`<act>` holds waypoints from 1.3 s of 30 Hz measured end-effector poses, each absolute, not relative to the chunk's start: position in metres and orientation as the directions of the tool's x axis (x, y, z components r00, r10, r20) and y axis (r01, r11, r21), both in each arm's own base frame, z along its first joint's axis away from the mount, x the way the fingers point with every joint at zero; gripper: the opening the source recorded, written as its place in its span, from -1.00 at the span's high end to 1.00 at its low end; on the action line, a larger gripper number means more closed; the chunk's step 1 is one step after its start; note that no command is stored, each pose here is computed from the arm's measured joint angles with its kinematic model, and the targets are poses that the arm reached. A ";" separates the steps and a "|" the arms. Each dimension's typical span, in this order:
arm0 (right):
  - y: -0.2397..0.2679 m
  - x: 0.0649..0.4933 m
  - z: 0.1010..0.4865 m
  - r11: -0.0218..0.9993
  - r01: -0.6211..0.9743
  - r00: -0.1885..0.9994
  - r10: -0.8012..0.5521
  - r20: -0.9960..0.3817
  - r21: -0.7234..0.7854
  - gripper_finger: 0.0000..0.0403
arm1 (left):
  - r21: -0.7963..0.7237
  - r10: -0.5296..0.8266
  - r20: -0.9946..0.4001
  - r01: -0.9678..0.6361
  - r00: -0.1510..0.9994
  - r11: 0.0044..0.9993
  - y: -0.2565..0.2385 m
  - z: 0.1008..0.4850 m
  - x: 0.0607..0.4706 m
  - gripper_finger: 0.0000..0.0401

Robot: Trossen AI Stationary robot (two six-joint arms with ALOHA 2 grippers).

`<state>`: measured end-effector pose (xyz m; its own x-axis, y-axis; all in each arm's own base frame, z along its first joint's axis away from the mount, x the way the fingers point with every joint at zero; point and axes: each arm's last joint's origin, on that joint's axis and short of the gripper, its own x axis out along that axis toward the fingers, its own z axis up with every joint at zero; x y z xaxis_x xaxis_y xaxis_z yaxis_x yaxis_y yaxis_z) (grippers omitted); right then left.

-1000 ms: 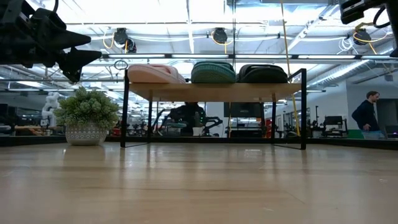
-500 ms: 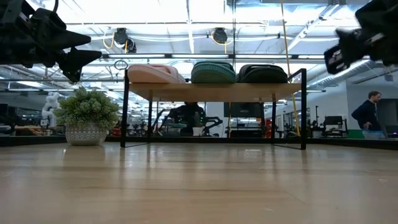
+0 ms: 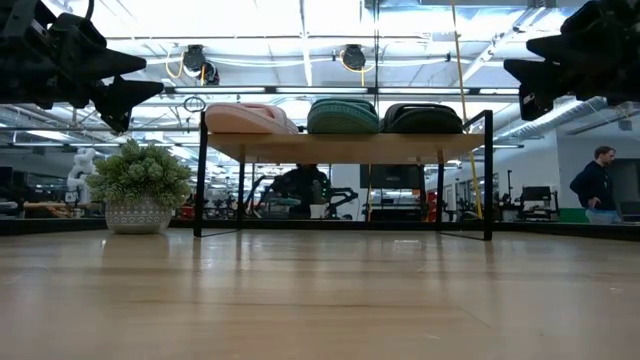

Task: Pick and place slides into the shelf
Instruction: Return to Home Position

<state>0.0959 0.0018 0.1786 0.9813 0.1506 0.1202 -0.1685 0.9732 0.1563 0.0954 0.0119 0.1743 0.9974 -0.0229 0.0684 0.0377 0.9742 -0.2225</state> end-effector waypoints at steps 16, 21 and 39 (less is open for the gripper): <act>0.002 0.096 0.181 0.937 -0.193 0.978 0.157 0.140 0.293 0.24 | -0.223 -0.022 0.068 0.037 0.997 0.974 0.012 0.174 0.095 -0.04; 0.002 0.096 0.181 0.937 -0.193 0.978 0.157 0.140 0.293 0.24 | -0.222 -0.023 0.068 0.037 0.997 0.974 0.012 0.174 0.095 -0.04; 0.002 0.096 0.181 0.936 -0.193 0.978 0.157 0.140 0.293 0.24 | -0.222 -0.022 0.068 0.037 0.997 0.974 0.012 0.174 0.095 -0.04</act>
<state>0.0957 0.0020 0.1806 0.9775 0.1573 0.1403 -0.1927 0.9364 0.2932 0.0954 0.0119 0.1743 0.9974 -0.0225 0.0684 0.0372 0.9742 -0.2225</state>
